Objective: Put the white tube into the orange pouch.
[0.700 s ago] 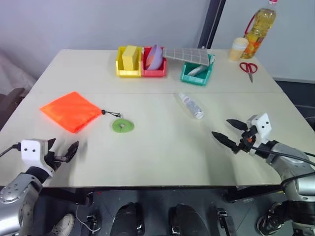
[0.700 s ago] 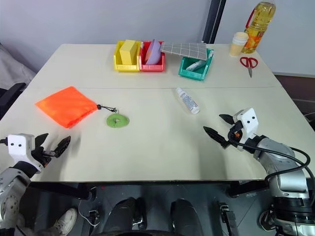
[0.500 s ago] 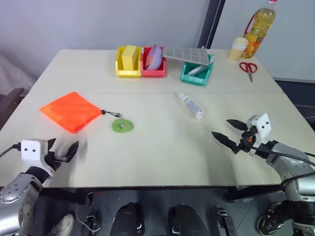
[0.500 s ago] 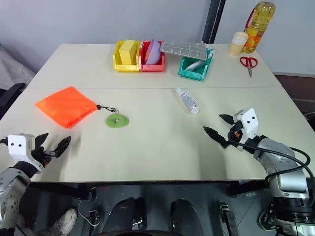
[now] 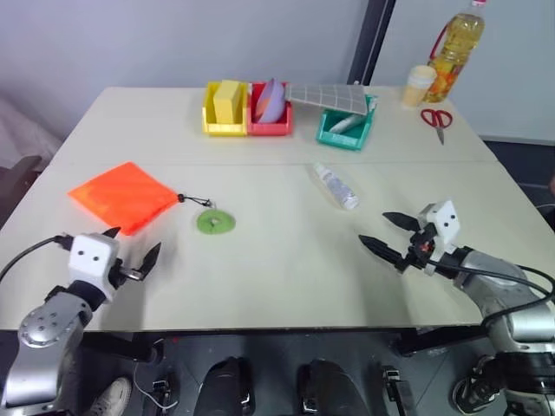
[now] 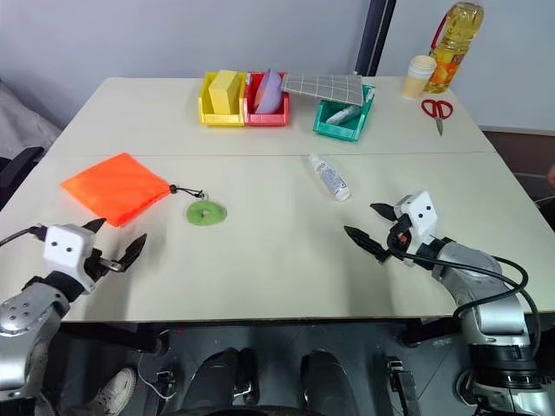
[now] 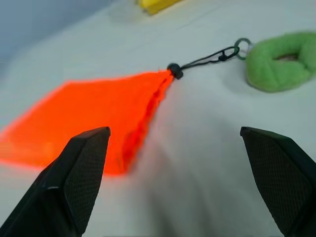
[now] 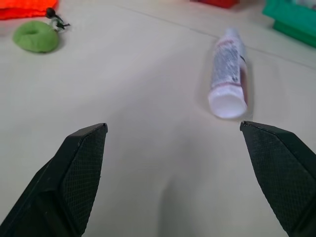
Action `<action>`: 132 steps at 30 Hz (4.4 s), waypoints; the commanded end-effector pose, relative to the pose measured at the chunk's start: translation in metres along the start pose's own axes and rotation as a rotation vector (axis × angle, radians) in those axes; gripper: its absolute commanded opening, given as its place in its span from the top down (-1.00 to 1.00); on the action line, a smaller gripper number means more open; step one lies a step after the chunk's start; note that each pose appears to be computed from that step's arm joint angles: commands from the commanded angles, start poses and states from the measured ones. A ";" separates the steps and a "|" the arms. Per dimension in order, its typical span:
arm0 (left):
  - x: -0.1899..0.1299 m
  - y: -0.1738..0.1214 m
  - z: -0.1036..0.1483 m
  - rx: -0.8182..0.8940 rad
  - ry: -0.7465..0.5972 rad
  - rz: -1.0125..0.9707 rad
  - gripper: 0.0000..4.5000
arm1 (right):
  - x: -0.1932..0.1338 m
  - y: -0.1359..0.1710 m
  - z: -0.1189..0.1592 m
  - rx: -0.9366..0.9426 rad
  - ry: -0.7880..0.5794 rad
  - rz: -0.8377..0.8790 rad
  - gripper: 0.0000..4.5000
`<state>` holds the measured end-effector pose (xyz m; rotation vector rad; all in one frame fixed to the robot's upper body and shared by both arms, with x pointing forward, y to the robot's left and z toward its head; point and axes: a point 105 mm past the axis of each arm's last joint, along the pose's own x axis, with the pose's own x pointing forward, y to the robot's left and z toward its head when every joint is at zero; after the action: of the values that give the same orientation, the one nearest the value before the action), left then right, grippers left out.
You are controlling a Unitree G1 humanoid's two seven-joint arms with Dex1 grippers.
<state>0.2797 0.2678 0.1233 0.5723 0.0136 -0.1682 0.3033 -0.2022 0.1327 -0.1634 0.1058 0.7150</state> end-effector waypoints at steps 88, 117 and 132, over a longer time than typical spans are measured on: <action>0.102 -0.085 0.078 -0.014 -0.161 -0.079 0.97 | 0.038 0.049 0.022 -0.034 -0.109 0.029 -1.00; 0.054 -0.066 0.050 -0.125 -0.064 -0.209 0.97 | 0.069 -0.033 0.000 0.012 -0.029 -0.316 -1.00; 0.062 -0.081 0.073 -0.167 -0.143 -0.283 1.00 | 0.098 -0.049 -0.010 0.125 -0.027 -0.361 -0.75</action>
<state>0.3255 0.1587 0.1270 0.3871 0.0138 -0.4547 0.4043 -0.1778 0.0973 -0.0644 0.1541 0.3511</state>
